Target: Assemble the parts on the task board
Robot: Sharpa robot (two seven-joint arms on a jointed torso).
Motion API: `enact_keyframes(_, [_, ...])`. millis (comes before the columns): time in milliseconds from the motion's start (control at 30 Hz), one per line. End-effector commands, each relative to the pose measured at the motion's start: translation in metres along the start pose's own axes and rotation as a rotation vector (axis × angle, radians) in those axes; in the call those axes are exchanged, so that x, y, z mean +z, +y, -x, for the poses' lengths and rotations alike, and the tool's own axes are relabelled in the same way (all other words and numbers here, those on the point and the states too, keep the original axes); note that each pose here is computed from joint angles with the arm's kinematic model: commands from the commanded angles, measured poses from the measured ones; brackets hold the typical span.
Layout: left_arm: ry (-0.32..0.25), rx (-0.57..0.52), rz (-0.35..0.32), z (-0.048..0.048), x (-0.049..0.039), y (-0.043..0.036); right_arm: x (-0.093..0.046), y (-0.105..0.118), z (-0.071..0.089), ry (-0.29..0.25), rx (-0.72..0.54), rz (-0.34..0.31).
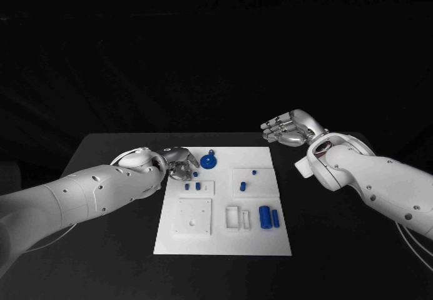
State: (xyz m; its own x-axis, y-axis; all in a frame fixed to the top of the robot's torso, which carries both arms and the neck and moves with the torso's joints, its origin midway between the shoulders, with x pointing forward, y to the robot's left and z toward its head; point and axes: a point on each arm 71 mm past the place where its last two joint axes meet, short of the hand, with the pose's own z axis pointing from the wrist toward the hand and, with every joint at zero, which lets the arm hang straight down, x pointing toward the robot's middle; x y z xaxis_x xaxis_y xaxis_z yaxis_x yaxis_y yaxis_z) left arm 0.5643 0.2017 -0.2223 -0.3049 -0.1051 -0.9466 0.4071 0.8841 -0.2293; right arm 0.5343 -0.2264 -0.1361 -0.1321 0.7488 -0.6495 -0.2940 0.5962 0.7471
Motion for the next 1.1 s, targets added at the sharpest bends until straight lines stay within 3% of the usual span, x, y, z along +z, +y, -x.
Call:
enact_keyframes(33, [-0.035, -0.034, 0.033, 0.0033, -0.0029, 0.0062, 0.001, -0.001, -0.009, 0.122, -0.151, 0.011])
enact_keyframes(300, [-0.153, -0.386, 0.116, 0.0270, -0.0146, 0.0289, 0.004, -0.007, -0.021, 0.210, -0.427, 0.028])
enact_keyframes(433, [-0.233, -0.495, 0.116, 0.0407, -0.0239, 0.0370, 0.006, -0.010, -0.031, 0.221, -0.550, 0.029])
enact_keyframes(567, [-0.302, -0.614, 0.097, 0.0514, -0.0320, 0.0403, 0.007, -0.011, -0.042, 0.216, -0.646, 0.023])
enact_keyframes(800, [-0.378, -0.859, 0.053, 0.0612, -0.0441, 0.0372, 0.008, -0.011, -0.062, 0.216, -0.781, 0.003])
enact_keyframes(1100, [-0.382, -1.027, 0.018, 0.0681, -0.0532, 0.0218, 0.006, -0.013, -0.084, 0.265, -0.841, -0.004])
